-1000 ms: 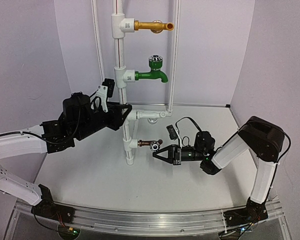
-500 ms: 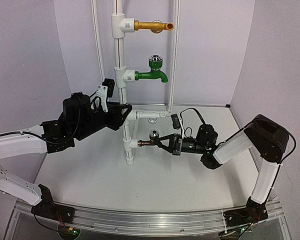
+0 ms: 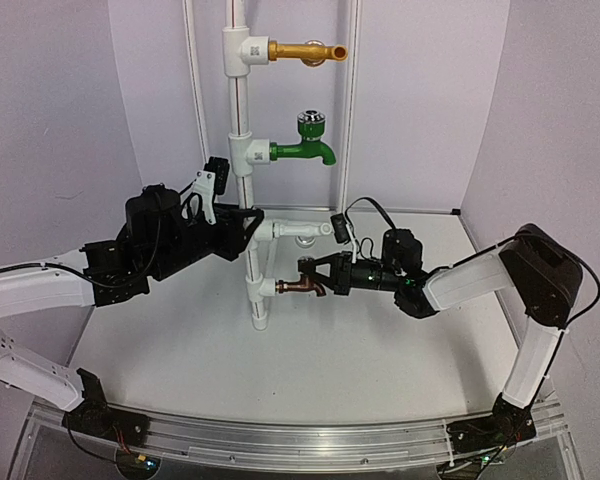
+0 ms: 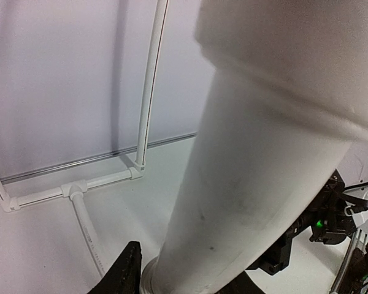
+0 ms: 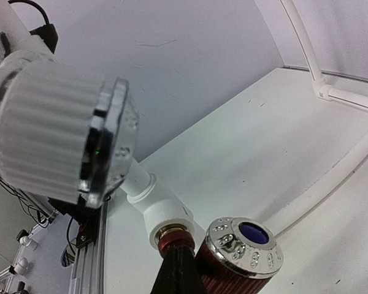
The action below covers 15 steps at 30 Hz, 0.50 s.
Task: Install the water faucets
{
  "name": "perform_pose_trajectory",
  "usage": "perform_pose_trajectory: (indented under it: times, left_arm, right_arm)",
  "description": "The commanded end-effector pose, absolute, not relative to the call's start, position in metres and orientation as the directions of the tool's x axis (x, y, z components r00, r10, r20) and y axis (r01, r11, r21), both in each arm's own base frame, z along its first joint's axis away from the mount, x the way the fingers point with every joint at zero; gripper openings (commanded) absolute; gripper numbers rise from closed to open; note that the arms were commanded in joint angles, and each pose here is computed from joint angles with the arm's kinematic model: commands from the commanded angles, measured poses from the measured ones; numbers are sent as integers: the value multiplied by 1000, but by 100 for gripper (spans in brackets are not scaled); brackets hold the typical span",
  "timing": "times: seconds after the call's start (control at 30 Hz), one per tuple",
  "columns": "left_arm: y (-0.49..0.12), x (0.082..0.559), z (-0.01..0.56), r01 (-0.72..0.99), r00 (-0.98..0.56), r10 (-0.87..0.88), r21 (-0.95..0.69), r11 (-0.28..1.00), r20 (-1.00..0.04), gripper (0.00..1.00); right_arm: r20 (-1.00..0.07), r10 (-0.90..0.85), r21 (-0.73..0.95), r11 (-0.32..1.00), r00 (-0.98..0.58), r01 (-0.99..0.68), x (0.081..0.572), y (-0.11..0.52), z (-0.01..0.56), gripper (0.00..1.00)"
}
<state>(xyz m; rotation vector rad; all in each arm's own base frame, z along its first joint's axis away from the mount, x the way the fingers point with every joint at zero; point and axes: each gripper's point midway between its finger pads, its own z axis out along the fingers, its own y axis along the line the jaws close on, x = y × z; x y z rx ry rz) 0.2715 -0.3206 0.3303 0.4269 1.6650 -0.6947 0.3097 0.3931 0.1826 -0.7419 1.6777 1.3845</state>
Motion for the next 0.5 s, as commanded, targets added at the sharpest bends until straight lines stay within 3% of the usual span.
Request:
perform_pose_trajectory:
  times: [0.0,0.47]
  left_arm:
    - [-308,271,369,610,-174,-197,-263,747,-965,0]
    - [-309,273,369,611,-175,-191,-259,748,-966,0]
  right_arm:
    - [-894,42,438,290,-446,-851,329,391,189,0]
    - [-884,-38,442,257,-465,-860,345,394,153,0]
